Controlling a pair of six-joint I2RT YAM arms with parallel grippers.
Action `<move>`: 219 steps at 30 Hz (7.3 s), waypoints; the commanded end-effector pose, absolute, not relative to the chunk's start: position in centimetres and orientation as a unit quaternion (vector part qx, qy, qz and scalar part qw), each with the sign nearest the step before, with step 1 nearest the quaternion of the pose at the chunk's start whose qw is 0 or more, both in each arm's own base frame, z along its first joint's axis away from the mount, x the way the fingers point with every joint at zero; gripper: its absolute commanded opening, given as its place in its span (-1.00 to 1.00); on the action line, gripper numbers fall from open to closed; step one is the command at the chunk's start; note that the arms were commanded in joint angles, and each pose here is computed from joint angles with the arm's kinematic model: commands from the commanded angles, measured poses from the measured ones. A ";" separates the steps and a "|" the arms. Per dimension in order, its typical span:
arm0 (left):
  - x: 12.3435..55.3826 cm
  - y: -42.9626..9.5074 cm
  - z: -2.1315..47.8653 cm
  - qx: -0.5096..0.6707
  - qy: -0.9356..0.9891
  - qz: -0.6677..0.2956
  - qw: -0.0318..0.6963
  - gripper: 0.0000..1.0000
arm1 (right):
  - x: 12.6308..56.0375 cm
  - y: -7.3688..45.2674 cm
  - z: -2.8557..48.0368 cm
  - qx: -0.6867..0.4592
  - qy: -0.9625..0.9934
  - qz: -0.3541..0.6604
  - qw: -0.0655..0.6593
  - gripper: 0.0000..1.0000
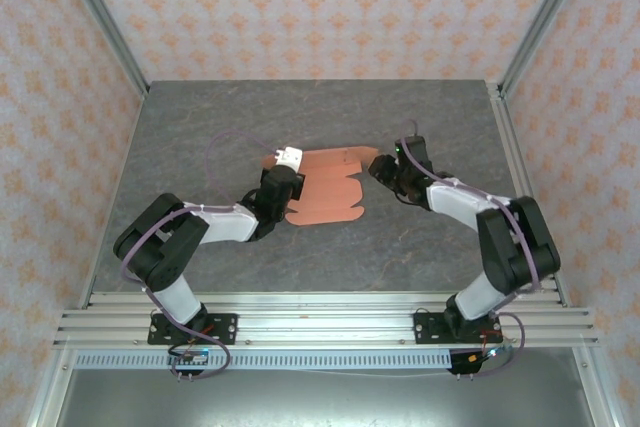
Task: Fold the paper box
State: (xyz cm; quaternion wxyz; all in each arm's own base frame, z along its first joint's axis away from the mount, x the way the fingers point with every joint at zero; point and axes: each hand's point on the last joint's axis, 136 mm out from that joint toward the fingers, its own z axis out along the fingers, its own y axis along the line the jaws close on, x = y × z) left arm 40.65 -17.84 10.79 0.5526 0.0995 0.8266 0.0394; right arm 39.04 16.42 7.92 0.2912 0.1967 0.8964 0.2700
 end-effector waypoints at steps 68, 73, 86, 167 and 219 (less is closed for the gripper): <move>40.9 -18.2 10.1 0.103 0.846 0.052 0.521 -1.00 | 43.1 27.2 7.6 0.053 0.838 0.412 0.354 -0.76; 40.9 -18.3 10.3 0.103 0.845 0.050 0.522 -1.00 | 42.9 27.5 7.6 0.043 0.842 0.408 0.350 -0.54; 41.0 -18.4 10.0 0.100 0.847 0.046 0.520 -1.00 | 42.4 28.6 7.3 0.011 0.859 0.376 0.347 -0.73; 39.4 -16.2 8.2 0.150 0.838 0.157 0.501 -1.00 | 47.5 21.1 9.7 0.069 0.875 0.420 0.230 -0.40; 39.7 -17.3 8.6 0.156 0.828 0.161 0.514 -1.00 | 47.5 22.5 11.4 -0.054 0.934 0.295 0.194 0.98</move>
